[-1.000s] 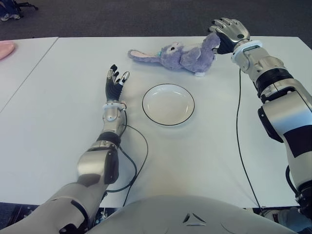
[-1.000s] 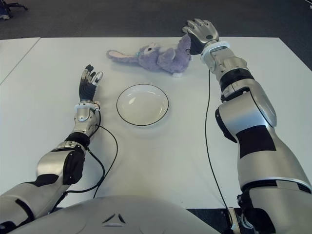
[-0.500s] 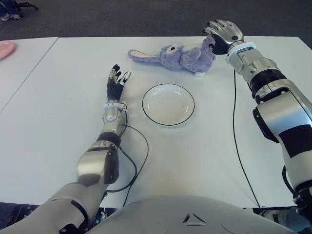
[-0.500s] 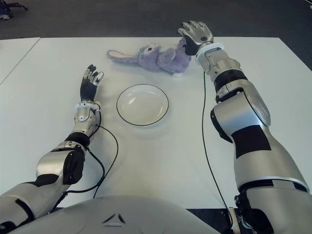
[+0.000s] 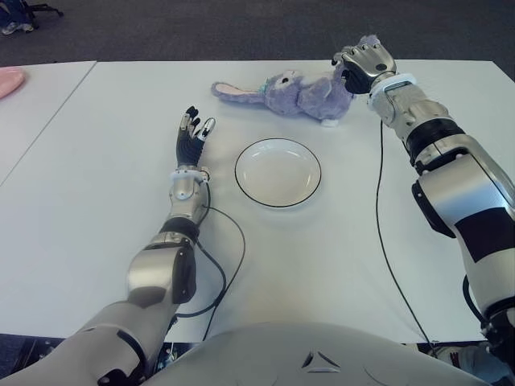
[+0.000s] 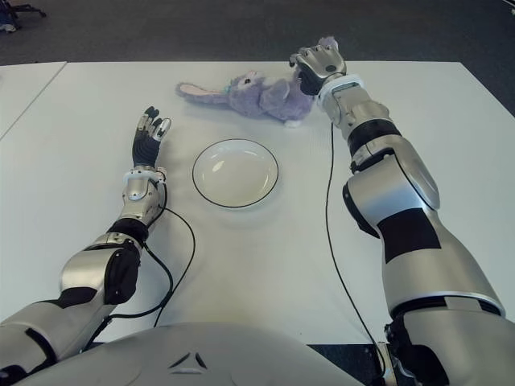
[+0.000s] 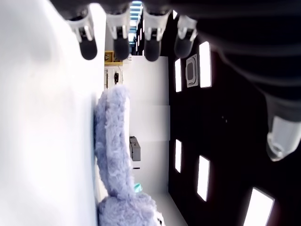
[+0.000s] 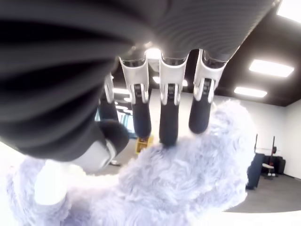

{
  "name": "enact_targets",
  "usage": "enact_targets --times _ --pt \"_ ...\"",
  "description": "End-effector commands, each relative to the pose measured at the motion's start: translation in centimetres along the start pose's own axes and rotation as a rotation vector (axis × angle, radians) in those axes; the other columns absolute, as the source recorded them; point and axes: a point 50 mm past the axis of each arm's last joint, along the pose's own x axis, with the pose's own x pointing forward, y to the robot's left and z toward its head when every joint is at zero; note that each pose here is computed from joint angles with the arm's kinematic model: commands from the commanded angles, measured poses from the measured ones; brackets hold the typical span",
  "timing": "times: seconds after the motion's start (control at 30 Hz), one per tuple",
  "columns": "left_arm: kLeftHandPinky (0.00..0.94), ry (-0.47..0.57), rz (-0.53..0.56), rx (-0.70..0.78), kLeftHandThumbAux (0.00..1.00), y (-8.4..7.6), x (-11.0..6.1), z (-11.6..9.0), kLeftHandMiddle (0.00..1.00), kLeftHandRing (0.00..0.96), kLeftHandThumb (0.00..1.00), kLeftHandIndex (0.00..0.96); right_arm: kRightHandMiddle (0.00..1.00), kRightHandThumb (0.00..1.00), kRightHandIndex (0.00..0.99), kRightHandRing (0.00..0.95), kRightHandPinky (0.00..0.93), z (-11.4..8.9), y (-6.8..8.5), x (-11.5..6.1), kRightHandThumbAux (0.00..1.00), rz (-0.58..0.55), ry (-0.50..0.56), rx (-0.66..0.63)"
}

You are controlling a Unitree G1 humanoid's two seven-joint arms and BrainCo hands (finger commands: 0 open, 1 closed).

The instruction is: Put the doll into the plate.

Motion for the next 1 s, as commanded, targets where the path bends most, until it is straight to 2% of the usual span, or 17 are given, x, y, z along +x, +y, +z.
enact_targets --times 0.03,0.3,0.4,0.57,0.63,0.73,1.0 --pt "0.059 0.523 0.064 -0.106 0.490 0.2 -9.8 -10.5 0.082 0.070 0.000 0.049 0.508 0.831 0.356 0.629 0.638 -0.5 3.6 -1.5 0.688 0.121 0.046 0.027" --pt "0.053 0.512 0.059 -0.111 0.497 0.1 -9.6 -10.4 0.084 0.071 0.000 0.053 0.522 0.838 0.365 0.683 0.668 -0.3 4.8 -1.9 0.688 0.145 0.092 0.135" --pt "0.057 0.508 0.059 -0.099 0.496 0.1 -9.7 -10.4 0.085 0.073 0.000 0.050 0.519 0.839 0.366 0.692 0.687 0.0 6.3 -2.6 0.688 0.167 0.125 0.228" --pt "0.070 0.510 0.067 -0.095 0.501 0.2 -9.8 -10.4 0.091 0.079 0.000 0.050 0.514 0.840 0.364 0.699 0.720 0.2 7.7 -3.3 0.689 0.196 0.164 0.353" --pt "0.071 0.512 0.072 -0.094 0.506 0.3 -9.8 -10.5 0.093 0.080 0.000 0.047 0.492 0.900 0.349 0.633 0.715 0.4 8.1 -3.6 0.680 0.206 0.174 0.406" --pt "0.066 0.514 0.076 -0.085 0.511 0.3 -9.9 -10.5 0.089 0.078 0.000 0.040 0.454 0.936 0.411 0.578 0.714 0.6 8.8 -3.9 0.664 0.223 0.179 0.460" --pt "0.055 0.515 0.070 -0.066 0.516 0.3 -10.0 -10.5 0.077 0.068 0.000 0.035 0.437 0.952 0.438 0.545 0.693 1.8 10.5 -4.7 0.657 0.287 0.171 0.557"
